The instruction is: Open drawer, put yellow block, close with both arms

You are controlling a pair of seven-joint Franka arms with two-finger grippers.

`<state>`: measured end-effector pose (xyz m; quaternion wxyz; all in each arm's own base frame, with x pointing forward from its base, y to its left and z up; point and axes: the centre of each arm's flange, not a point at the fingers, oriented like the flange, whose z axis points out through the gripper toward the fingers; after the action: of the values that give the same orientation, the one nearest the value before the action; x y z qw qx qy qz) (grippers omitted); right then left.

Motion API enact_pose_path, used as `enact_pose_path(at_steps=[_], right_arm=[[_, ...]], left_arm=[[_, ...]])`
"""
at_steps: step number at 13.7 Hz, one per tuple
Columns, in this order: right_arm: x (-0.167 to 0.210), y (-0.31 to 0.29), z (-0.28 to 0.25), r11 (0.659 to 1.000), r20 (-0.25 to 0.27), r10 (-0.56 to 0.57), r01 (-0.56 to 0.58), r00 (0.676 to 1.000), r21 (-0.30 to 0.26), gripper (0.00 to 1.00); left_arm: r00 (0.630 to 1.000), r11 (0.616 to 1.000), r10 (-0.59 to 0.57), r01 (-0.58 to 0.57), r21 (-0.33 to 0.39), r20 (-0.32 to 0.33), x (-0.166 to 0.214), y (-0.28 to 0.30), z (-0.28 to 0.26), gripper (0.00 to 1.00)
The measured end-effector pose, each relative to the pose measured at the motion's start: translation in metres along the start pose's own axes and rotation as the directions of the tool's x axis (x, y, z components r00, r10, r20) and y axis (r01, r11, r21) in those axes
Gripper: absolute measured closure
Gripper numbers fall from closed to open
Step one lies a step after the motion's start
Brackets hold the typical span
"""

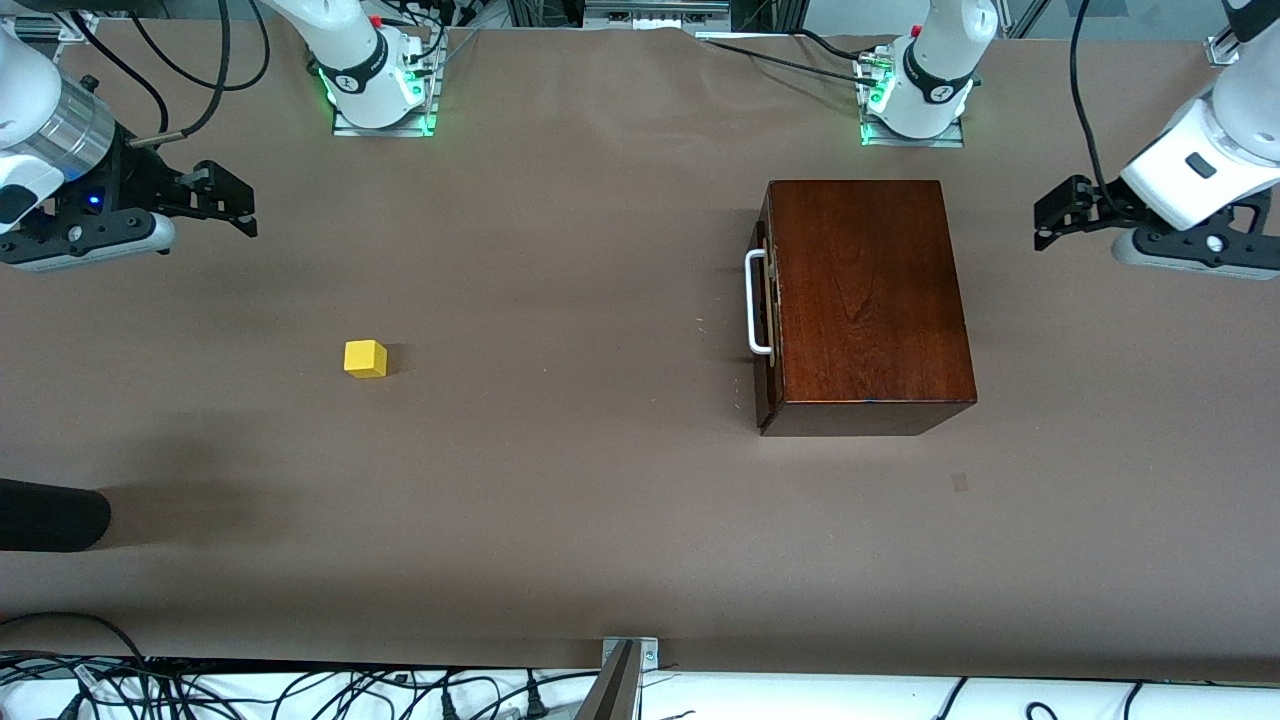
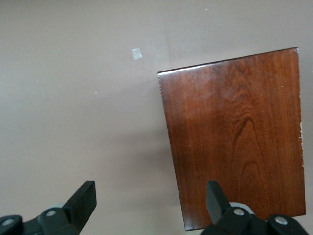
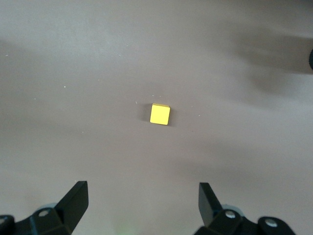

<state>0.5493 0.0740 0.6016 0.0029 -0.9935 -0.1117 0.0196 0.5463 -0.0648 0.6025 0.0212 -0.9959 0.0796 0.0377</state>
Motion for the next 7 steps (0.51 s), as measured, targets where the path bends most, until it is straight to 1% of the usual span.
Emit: enact_pose_path(at_steps=[4, 5, 7], right_arm=[[0.0, 0.0, 0.0, 1.0, 0.0, 0.0, 0.0, 1.0, 0.0, 0.0], [0.0, 0.0, 0.0, 1.0, 0.0, 0.0, 0.0, 1.0, 0.0, 0.0], [0.0, 0.0, 0.0, 1.0, 0.0, 0.0, 0.0, 1.0, 0.0, 0.0]], left_arm=[[0.999, 0.999, 0.054, -0.054, 0.003, 0.002, 0.001, 0.03, 0.0, 0.0], [0.997, 0.997, 0.077, -0.077, 0.002, 0.017, 0.003, 0.041, 0.006, 0.0], [0.988, 0.99, 0.139, -0.138, -0.01, 0.073, 0.014, 0.074, 0.033, 0.0]])
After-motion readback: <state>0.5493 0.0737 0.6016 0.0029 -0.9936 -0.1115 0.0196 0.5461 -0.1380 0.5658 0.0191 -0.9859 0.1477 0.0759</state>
